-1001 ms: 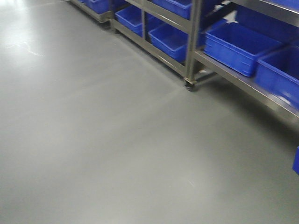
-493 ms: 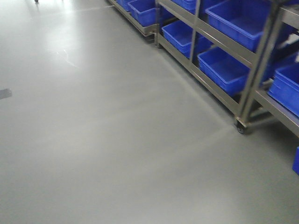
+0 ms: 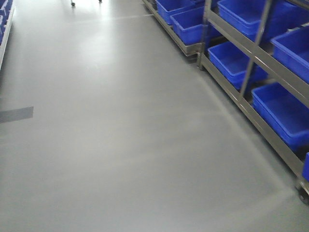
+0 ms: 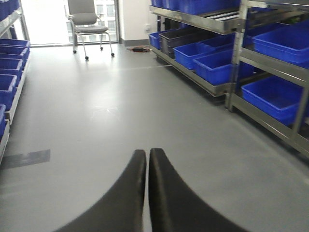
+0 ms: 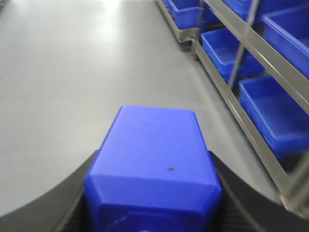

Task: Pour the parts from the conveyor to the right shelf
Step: 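Drive down the aisle and turn toward the shelf of blue bins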

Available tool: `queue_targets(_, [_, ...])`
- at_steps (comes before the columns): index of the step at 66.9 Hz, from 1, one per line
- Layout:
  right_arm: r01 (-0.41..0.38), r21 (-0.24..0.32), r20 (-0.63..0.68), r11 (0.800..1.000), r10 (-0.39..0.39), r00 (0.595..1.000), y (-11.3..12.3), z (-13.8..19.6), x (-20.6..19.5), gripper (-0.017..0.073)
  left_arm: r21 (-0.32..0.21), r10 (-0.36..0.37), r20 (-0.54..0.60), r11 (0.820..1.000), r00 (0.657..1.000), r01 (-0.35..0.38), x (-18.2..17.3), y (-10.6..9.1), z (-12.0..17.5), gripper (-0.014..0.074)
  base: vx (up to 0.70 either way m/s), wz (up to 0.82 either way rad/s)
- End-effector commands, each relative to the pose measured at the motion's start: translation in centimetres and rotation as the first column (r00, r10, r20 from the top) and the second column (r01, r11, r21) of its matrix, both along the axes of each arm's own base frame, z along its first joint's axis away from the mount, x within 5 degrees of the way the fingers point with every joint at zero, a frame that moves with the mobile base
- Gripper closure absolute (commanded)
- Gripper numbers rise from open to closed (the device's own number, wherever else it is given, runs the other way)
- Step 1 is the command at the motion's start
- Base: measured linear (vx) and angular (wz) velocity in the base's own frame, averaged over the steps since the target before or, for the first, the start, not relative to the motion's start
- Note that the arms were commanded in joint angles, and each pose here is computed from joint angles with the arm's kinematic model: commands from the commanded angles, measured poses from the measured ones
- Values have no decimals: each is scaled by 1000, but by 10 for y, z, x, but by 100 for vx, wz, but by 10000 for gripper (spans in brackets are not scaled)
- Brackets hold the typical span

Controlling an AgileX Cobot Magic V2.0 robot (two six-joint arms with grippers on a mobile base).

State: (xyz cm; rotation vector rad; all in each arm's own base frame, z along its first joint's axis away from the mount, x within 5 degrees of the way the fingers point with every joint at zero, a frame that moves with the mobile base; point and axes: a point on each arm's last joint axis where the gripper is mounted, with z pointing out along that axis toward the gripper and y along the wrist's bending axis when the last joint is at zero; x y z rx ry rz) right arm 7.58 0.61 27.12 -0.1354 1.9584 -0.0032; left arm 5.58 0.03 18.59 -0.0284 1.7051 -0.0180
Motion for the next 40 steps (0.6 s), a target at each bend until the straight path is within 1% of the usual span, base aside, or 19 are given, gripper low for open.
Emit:
queue_targets(1, [18,-4,92,1000,-17,996,-2,15,3,564,-16,-5,110,1000,994,6,-1,0,14,600,76,30])
queue_targets(20, [18,-4,92,1000,-17,996,-2,15,3,564,-16,-5,109,1000,994,6,-1,0,14,600,75,26])
queue_targets(40, [18,-4,92,1000,-17,996,-2,15,3,564,-16,-5,109,1000,994,6,-1,0,14,600,74,14])
